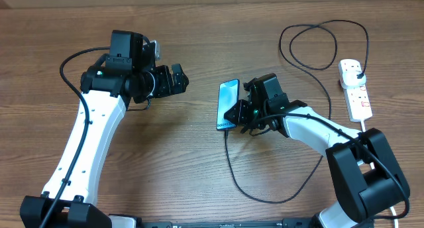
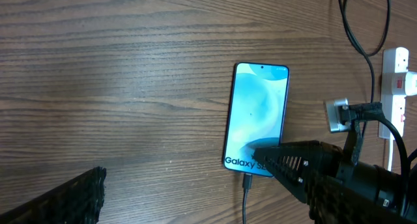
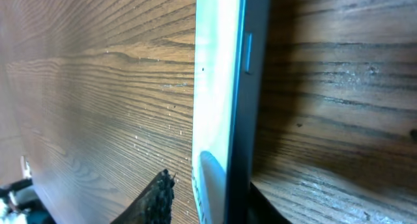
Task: Plug charger to phone and switch on socket
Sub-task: 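Lower the phone with the right gripper onto the table, screen up, then open the right gripper and lift it away from the phone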
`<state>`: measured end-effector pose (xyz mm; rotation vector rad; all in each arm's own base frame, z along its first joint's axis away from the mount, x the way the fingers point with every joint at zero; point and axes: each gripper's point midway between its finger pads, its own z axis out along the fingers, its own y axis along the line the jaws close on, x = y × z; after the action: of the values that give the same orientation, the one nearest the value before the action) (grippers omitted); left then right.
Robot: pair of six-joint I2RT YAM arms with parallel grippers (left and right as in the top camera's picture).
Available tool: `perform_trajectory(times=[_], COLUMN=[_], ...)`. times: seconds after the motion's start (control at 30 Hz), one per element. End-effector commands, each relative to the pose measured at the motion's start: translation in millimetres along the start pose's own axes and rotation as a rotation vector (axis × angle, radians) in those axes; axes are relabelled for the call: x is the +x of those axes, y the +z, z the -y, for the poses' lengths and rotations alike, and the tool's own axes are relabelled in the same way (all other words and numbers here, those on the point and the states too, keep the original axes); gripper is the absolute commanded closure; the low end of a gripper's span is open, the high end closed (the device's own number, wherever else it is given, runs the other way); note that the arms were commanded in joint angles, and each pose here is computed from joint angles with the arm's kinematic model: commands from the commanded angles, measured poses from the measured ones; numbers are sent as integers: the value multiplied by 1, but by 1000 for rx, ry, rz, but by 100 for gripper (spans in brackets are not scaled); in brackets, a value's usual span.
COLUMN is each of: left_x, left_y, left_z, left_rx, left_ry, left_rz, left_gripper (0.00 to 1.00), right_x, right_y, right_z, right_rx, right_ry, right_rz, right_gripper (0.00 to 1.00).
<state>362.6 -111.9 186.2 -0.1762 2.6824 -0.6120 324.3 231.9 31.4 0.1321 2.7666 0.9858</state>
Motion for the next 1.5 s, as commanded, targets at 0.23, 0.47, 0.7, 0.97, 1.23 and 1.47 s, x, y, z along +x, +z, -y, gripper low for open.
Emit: perform_trajectory(times=[0.23,0.47,0.7,0.97,1.23,1.47], left_x=[-5,-5,-5,-5,-5,-5], left_y=[-5,-5,-5,-5,-5,-5], left_z=[0,0,0,0,0,0], left_rx=[-5,-5,-5,-5,-5,-5], left_ry=[16,16,16,16,16,16], left_rz=[21,21,21,21,21,21], left_gripper=[1,1,0,1,0,0], right_x=[-3,-3,-5,-4,-26,-58], right_y=[0,0,-1,-3,-54,-140], right_z=[5,6,17,22,28,70], right_rx=[37,41,99,128,310,643], right_ry=[-2,-1,73,133,189,223], right_rz=[23,24,48,40,-10,63], right_gripper=[60,46,42,39,26,10])
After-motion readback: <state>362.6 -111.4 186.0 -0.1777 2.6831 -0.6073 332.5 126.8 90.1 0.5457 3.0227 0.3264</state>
